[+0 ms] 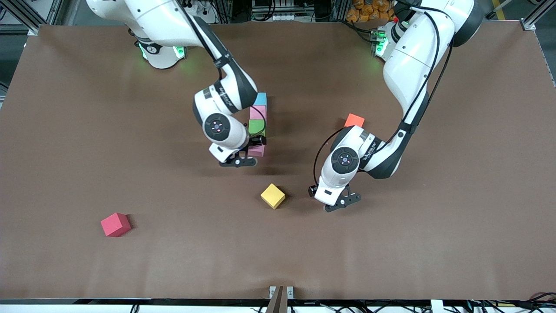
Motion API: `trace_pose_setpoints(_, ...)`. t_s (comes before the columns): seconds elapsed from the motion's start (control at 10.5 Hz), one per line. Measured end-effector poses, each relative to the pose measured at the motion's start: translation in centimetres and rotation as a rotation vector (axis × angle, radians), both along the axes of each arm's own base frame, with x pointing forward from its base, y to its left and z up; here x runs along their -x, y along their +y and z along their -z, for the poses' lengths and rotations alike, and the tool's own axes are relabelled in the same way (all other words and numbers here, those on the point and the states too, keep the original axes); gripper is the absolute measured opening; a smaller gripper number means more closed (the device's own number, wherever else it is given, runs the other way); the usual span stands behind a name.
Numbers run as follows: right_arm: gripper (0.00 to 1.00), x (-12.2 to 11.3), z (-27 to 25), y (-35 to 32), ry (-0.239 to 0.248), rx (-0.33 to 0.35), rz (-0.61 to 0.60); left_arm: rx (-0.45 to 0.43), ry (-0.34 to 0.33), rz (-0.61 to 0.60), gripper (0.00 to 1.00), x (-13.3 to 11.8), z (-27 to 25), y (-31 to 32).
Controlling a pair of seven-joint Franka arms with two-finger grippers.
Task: Arrange blocks into number 1
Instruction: 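Place the light pink cube by the green cube while the left gripper grasps purple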
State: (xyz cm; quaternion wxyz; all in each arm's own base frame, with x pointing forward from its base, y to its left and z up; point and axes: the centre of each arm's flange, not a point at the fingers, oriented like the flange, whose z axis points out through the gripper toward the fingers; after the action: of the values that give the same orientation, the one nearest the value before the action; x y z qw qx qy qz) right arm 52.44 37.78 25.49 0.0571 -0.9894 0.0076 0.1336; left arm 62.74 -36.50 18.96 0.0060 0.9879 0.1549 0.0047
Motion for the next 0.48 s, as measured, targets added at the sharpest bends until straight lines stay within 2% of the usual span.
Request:
trace_pose_setpoints(0.1,1.0,-1.2,-2.1,-1.2,0.016,-0.009,-0.001,0.0,-0.003,0.015,0.6,-0.1,-0.1,0.1)
trace_pose_setpoints(0.29,1.0,-4.1,-6.1,-4.6,0.021,-0.041,-0.017,0.002,-0.009,0.027,0.6,-0.3,-0.7,0.0)
trace_pose_setpoints(0.38,1.0,-5.4,-7.3,-6.6,0.003,-0.048,-0.037,-0.002,-0.005,0.032,0.6,-0.1,-1.4,-0.2)
trace_pose_setpoints(0.48,1.0,-6.6,-8.1,-8.8,-0.029,-0.017,-0.082,-0.003,0.004,0.044,0.6,0.6,-2.4,-0.8)
